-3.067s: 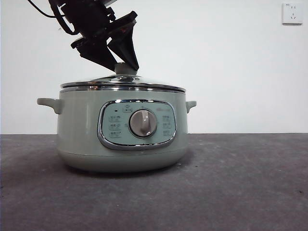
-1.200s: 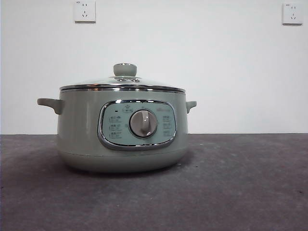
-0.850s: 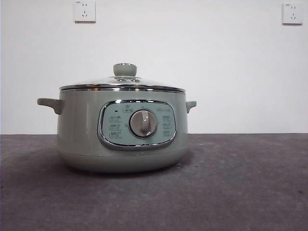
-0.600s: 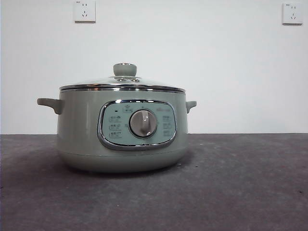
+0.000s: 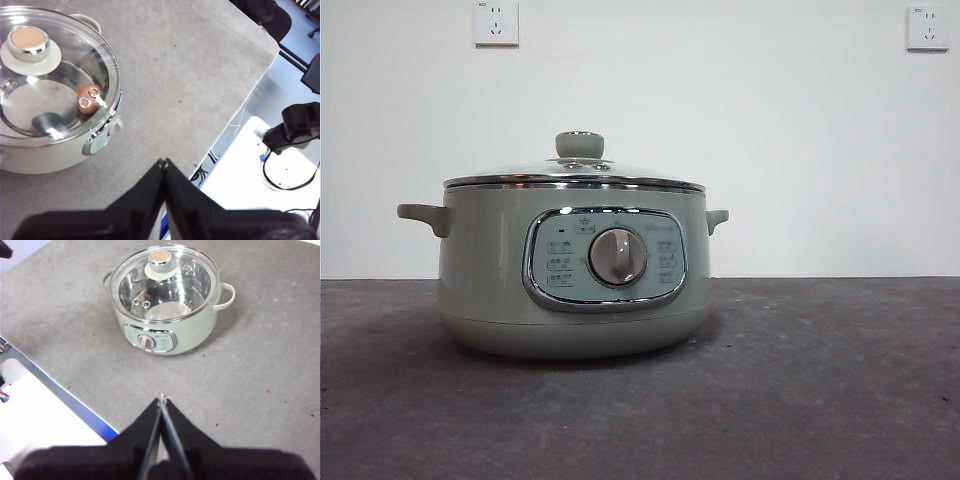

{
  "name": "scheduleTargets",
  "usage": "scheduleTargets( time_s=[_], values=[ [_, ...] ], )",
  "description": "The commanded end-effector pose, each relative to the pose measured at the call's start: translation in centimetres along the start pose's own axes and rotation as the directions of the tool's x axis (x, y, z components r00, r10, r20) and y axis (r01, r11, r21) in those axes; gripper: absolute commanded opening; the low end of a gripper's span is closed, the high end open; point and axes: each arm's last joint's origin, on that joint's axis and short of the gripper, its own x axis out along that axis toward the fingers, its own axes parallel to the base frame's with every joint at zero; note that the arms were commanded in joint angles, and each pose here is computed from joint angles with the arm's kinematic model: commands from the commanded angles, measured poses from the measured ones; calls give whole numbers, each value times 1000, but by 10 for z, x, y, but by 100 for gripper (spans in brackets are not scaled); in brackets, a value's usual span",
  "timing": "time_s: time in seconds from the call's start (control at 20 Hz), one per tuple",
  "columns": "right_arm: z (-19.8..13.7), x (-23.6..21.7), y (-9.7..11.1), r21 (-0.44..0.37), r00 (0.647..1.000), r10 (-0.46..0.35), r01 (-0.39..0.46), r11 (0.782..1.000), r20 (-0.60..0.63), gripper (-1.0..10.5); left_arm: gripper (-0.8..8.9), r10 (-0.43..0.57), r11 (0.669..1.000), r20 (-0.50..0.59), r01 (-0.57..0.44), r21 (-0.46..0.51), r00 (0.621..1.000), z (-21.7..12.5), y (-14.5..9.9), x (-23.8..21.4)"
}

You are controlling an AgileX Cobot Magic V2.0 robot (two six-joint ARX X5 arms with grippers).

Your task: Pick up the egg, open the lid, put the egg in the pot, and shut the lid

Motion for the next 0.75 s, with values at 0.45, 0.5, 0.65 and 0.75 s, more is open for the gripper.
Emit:
scheduleTargets(
  time_s=[0.45, 0.5, 0.65, 0.75],
  values=[
    [-3, 2, 0, 15, 1000, -4, 5, 1000, -30, 3, -3, 274, 916, 445, -372, 151, 853, 20, 14, -44],
    [-3, 2, 0, 15, 1000, -4, 5, 1000, -30, 3, -3, 311, 899, 470, -416, 135, 826, 11, 15, -51],
    [-2, 3, -1, 15, 999, -4, 5, 1000, -35, 3, -3, 402, 836, 572, -542, 89, 715, -28, 20, -54],
    [-2, 3, -1, 15, 999, -4, 5, 1000, -36, 3, -3, 460, 783, 629, -620, 45, 627, -60, 28, -42]
  ],
)
